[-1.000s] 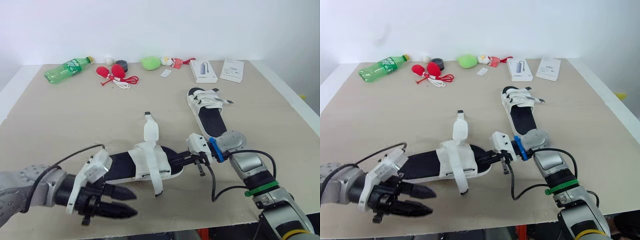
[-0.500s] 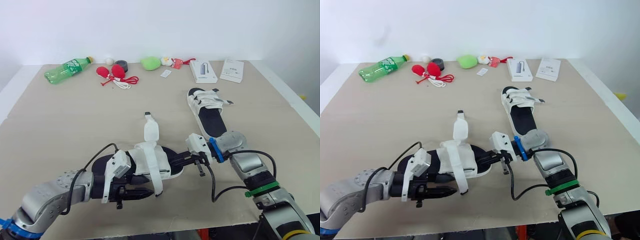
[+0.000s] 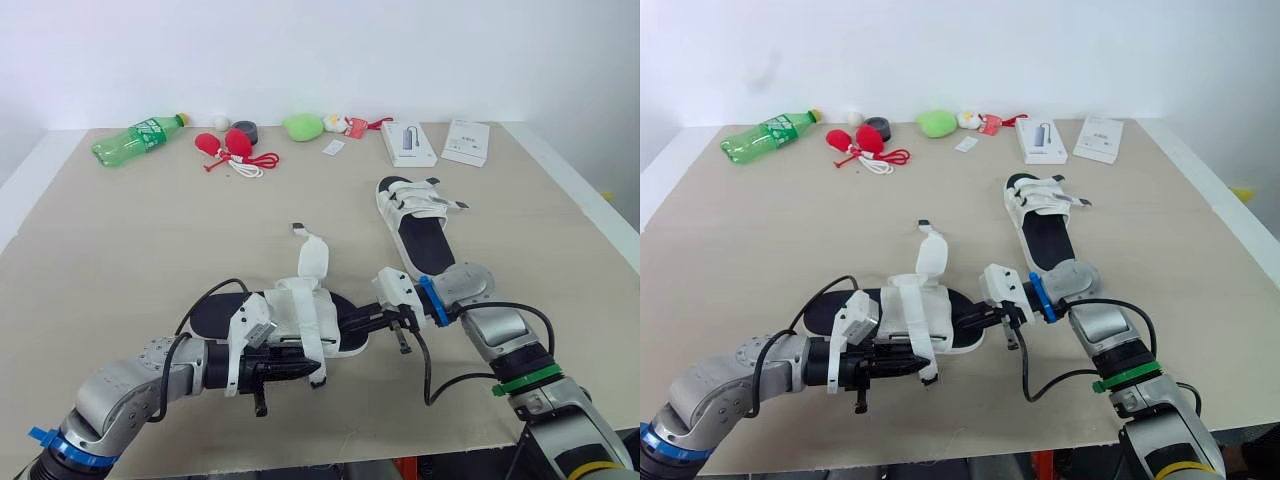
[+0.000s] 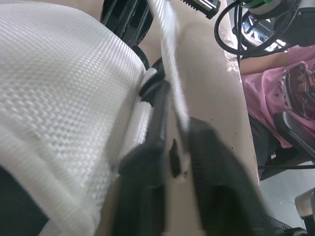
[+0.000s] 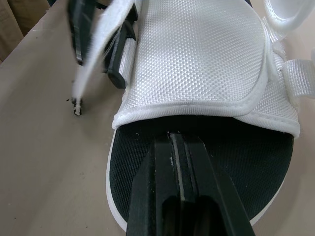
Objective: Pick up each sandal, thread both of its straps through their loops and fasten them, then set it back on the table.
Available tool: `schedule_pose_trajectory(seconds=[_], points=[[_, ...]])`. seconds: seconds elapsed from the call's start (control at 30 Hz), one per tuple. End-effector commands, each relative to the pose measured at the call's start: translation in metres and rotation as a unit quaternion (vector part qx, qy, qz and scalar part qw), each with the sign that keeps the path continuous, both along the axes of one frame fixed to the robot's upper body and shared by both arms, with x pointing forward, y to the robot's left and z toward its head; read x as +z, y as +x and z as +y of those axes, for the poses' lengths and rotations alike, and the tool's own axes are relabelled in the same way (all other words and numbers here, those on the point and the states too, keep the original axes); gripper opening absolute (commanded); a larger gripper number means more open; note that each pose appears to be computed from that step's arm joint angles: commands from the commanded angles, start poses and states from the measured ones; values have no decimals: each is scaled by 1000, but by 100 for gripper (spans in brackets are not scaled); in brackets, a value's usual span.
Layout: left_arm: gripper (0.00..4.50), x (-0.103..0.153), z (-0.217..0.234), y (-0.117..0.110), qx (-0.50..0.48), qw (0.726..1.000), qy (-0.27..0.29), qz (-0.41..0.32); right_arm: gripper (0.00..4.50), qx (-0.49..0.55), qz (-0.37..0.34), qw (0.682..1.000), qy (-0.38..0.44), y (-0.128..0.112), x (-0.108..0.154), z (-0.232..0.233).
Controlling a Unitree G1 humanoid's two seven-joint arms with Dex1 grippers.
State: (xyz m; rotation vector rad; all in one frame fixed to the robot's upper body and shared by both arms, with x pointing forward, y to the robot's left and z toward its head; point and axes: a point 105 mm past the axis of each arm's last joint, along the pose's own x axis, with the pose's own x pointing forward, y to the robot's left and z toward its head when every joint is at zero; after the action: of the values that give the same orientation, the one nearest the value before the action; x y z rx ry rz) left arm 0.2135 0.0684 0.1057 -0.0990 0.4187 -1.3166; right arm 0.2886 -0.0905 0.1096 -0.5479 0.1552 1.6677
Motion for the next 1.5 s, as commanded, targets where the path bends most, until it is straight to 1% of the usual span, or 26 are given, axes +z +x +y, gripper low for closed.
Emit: schedule_pose_trajectory(seconds=[0.03, 0.17, 0.27, 0.33, 0.43, 0.5, 0.57, 0.63, 0.77, 0.97, 1.1, 1.17, 1.5], points=[[6, 7, -2, -10, -22, 1000, -15, 0, 0, 2, 12, 1000, -28, -5, -12, -4], [6, 21, 5, -14, -29, 998, -44, 30, 0, 1, 12, 1000, -28, -4, -11, -4], [6, 48, 23, -18, -49, 991, -87, 85, 0, 1, 12, 1000, -26, -4, -11, -3], [6, 63, 32, -16, -53, 989, -101, 99, 0, 1, 12, 1000, -25, -4, -10, -3], [6, 84, 50, 10, -14, 988, -127, 92, 0, 1, 11, 1000, -24, -3, -10, -3], [6, 93, 55, 24, 3, 987, -135, 87, 0, 1, 11, 1000, -23, -2, -10, -2], [6, 91, 54, 35, 8, 988, -126, 89, 0, 1, 10, 1000, -23, -1, -10, -1], [6, 84, 50, 39, 2, 989, -112, 99, 0, 1, 8, 1000, -23, -1, -9, -1], [6, 77, 43, 35, -32, 987, -97, 120, 0, -2, 7, 1000, -23, -1, -10, -2], [6, 70, 46, 29, -64, 984, -72, 148, 0, -6, 9, 1000, -25, -4, -12, -5], [6, 67, 47, 32, -70, 986, -55, 144, 0, -7, 8, 1000, -25, -5, -12, -5], [6, 68, 45, 34, -71, 985, -62, 146, 0, -8, 7, 1000, -24, -5, -13, -5], [6, 52, 40, 48, -76, 990, -18, 116, 0, -8, 3, 1000, -22, -5, -13, -3]])
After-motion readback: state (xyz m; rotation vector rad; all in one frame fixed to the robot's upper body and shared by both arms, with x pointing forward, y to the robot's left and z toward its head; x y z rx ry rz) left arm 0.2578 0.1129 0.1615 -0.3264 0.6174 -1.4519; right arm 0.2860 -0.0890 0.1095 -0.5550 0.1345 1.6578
